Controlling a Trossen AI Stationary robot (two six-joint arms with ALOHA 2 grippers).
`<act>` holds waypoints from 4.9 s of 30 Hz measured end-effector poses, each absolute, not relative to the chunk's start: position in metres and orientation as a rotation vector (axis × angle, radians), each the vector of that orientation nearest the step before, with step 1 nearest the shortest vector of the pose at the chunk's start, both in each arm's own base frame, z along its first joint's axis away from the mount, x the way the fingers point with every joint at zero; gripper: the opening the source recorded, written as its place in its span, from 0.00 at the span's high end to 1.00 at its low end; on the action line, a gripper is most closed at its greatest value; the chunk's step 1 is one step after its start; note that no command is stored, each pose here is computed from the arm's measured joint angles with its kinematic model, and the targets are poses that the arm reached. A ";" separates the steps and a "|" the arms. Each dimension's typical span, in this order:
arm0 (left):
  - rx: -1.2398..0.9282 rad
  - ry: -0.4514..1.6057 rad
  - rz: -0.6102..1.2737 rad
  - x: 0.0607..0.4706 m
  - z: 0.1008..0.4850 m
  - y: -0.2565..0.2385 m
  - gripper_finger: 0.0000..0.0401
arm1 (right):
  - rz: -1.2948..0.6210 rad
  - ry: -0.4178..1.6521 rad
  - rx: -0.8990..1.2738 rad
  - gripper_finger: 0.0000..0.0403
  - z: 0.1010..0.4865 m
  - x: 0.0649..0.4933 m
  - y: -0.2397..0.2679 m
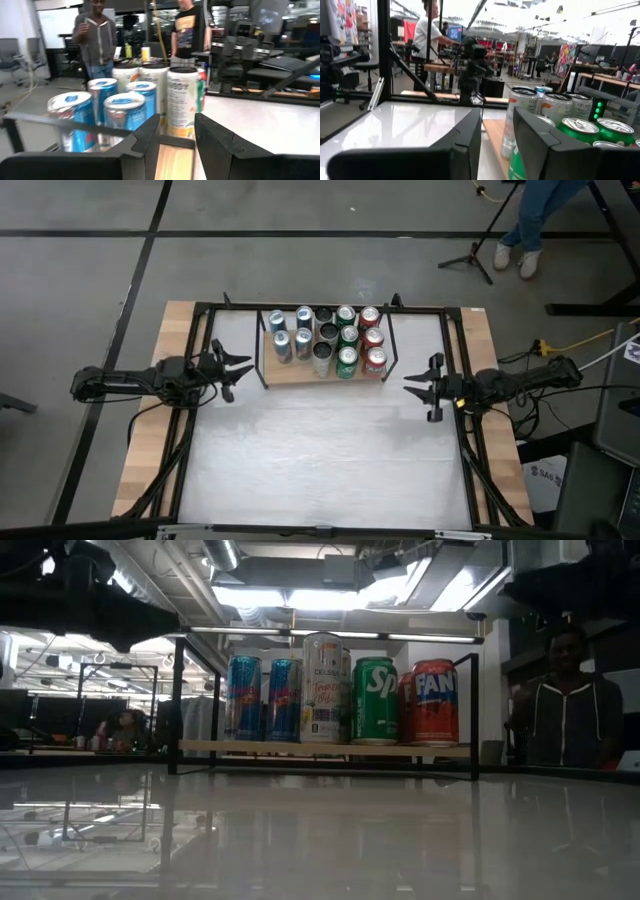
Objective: Sort soda cans
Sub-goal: Return to Home Position
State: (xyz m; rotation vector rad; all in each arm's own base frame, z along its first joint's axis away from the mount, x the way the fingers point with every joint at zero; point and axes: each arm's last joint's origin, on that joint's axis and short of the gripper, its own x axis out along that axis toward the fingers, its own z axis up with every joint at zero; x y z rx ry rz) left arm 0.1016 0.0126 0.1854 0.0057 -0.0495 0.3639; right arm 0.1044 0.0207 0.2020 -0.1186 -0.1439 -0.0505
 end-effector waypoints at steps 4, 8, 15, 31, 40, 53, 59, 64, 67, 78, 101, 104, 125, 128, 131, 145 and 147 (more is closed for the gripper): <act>-0.002 -0.045 0.384 0.102 0.183 0.013 0.72 | -0.056 -0.181 -0.127 0.74 0.194 0.105 0.021; -0.004 -0.048 0.385 0.102 0.184 0.013 0.72 | -0.073 -0.214 -0.151 0.74 0.190 0.105 0.020; 0.000 -0.048 0.386 0.102 0.184 0.013 0.72 | -0.140 -0.202 -0.195 0.74 0.189 0.107 0.004; 0.083 0.034 0.383 0.102 0.177 0.013 0.72 | -0.216 0.108 -0.108 0.74 0.159 0.107 -0.022; 0.076 0.134 0.380 0.101 0.167 0.013 0.72 | -0.218 0.182 -0.095 0.74 0.152 0.107 -0.022; 0.085 0.170 0.347 0.101 0.164 0.012 0.72 | -0.273 0.180 -0.096 0.74 0.152 0.106 -0.024; 0.083 0.104 0.291 0.103 0.162 0.011 0.72 | -0.273 0.181 -0.097 0.74 0.152 0.106 -0.024; 0.119 0.086 0.272 0.104 0.161 0.010 0.72 | -0.273 0.181 -0.098 0.74 0.152 0.106 -0.024; 0.121 0.086 0.270 0.104 0.161 0.010 0.72 | -0.273 0.182 -0.099 0.74 0.152 0.106 -0.024; 0.105 0.090 0.227 0.104 0.160 0.009 0.72 | -0.273 0.183 -0.099 0.74 0.152 0.106 -0.024; 0.095 0.090 0.227 0.104 0.160 0.009 0.72 | -0.280 0.053 -0.107 0.74 0.163 0.100 -0.022; 0.095 0.090 0.227 0.104 0.160 0.009 0.72 | -0.281 0.034 -0.108 0.74 0.165 0.099 -0.022; 0.095 0.089 0.227 0.104 0.160 0.009 0.72 | -0.285 -0.027 -0.112 0.74 0.169 0.095 -0.021; 0.095 0.089 0.227 0.104 0.160 0.009 0.72 | -0.285 -0.026 -0.112 0.74 0.169 0.095 -0.021; 0.095 0.089 0.227 0.104 0.160 0.009 0.72 | -0.285 -0.026 -0.112 0.74 0.169 0.095 -0.021; 0.095 0.088 0.227 0.104 0.160 0.009 0.72 | -0.284 -0.024 -0.111 0.74 0.169 0.095 -0.021; 0.095 0.088 0.227 0.104 0.160 0.009 0.72 | -0.284 -0.024 -0.111 0.74 0.169 0.095 -0.021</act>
